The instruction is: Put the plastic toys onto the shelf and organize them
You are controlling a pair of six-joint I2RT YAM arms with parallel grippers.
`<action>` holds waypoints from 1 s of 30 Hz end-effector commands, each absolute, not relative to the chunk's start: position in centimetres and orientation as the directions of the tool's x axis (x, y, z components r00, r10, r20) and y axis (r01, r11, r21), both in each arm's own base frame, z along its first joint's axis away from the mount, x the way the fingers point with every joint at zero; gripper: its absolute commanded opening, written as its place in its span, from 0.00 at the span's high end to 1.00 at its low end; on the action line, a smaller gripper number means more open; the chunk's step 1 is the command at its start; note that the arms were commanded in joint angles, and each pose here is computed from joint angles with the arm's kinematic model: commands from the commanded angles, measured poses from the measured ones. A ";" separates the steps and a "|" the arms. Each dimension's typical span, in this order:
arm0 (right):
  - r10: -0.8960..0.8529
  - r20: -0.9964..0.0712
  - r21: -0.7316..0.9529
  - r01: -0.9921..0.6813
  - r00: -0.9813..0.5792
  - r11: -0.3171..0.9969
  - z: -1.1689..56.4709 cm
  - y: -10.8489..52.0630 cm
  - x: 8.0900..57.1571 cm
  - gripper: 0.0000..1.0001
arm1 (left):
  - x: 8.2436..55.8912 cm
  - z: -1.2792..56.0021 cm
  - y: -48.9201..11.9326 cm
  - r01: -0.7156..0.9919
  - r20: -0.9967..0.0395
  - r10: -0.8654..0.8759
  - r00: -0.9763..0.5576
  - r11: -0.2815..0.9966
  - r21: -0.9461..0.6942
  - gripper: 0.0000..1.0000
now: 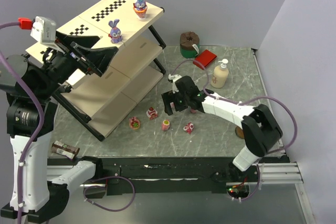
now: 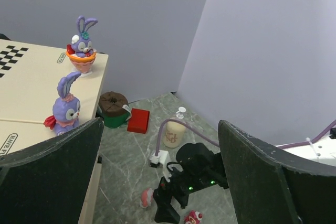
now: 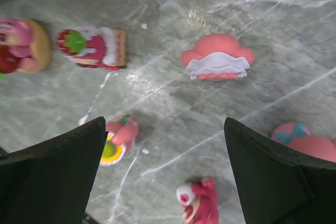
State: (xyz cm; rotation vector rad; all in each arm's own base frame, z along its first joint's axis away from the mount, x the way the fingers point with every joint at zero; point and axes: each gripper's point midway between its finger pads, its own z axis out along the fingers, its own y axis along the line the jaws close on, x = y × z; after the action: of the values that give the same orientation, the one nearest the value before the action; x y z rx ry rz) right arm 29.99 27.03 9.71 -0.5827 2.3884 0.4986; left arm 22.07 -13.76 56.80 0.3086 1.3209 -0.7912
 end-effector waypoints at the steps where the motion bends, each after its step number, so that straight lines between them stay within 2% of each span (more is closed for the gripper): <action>1: -0.291 -0.691 0.173 -0.542 -0.662 0.822 9.7 27.9 32.6 0.00 | 21.7 58.8 -13.7 0.671 -0.937 -0.329 0.113 0.721 -0.172 0.03; 15: -0.362 -0.670 0.095 -0.559 -0.648 0.824 5.2 27.2 36.0 0.00 | 22.9 59.1 -14.0 0.641 -0.952 -0.259 0.164 0.761 -0.096 0.01; 30: -0.355 -0.705 0.068 -0.556 -0.614 0.828 5.0 27.5 37.8 0.07 | 23.7 58.9 -14.2 0.621 -0.958 -0.216 0.189 0.782 -0.054 0.01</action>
State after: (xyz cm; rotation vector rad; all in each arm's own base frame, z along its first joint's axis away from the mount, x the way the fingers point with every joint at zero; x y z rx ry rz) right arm 35.65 26.56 3.13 -0.6836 2.3770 0.3608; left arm 24.34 -14.77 57.11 0.3787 1.3143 -0.6521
